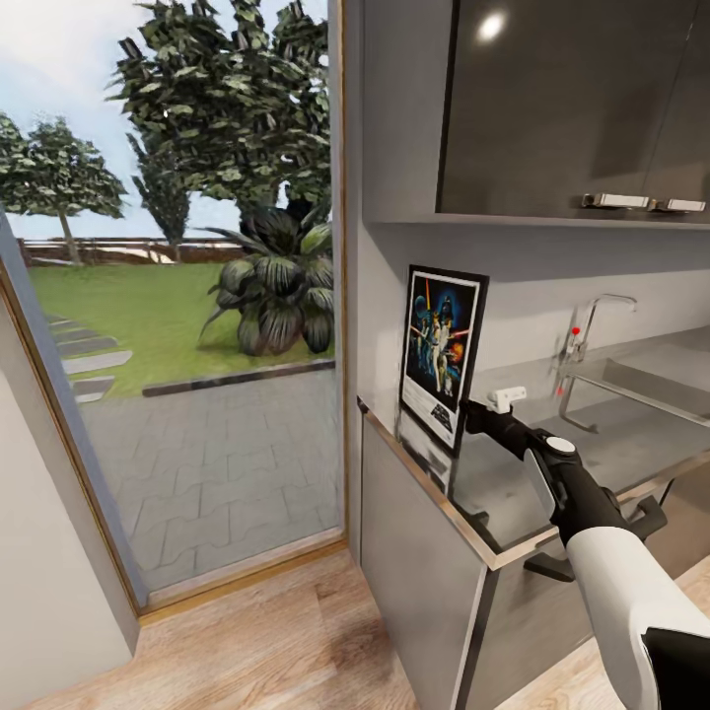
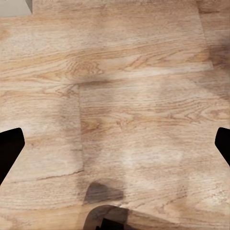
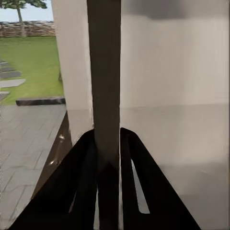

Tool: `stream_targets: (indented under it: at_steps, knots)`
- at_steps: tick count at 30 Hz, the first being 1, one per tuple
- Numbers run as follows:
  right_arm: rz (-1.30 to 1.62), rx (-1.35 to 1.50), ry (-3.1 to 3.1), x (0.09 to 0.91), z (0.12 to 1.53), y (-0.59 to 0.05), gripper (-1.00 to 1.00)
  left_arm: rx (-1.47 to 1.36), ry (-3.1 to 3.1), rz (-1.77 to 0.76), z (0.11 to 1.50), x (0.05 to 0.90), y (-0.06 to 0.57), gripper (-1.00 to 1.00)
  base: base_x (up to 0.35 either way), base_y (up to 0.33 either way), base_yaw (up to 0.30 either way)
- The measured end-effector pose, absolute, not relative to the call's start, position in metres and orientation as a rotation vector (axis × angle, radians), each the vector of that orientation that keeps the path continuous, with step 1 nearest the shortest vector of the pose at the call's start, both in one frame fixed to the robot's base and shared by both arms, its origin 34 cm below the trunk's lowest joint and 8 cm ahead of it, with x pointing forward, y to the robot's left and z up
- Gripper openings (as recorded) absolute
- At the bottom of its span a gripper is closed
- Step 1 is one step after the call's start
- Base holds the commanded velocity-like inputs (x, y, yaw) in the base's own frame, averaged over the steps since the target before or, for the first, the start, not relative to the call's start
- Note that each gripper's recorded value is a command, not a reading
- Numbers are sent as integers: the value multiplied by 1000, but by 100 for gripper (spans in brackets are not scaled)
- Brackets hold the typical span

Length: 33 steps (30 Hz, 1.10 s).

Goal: Pick up the poster from the kitchen countertop and hang it on one of the wall nails in the kitchen.

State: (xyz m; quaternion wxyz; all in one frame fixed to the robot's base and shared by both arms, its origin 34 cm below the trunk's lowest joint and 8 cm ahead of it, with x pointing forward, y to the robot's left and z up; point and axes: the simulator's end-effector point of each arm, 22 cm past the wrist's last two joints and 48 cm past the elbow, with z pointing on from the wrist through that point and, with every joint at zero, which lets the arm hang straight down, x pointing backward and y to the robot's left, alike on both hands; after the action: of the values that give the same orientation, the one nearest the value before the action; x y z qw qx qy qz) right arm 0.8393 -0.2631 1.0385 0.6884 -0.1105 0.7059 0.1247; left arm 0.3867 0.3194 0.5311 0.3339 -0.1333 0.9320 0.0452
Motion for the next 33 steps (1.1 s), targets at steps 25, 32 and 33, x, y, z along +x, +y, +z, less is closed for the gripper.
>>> stream_targets:
  at_steps: [25, 32, 33]
  knots:
    - [270, -268, 1531, 832, 1090, -259, -100, -348, 2433, 118, 531, 387, 319, 100, -5, 0, 0]
    - [272, -267, 1533, 832, 1089, -259, -100, -348, 2434, 118, 531, 387, 319, 100, -272, 0, 0]
    - [272, -268, 1533, 832, 1089, -259, -100, -348, 2434, 118, 531, 387, 319, 100, -328, 0, 0]
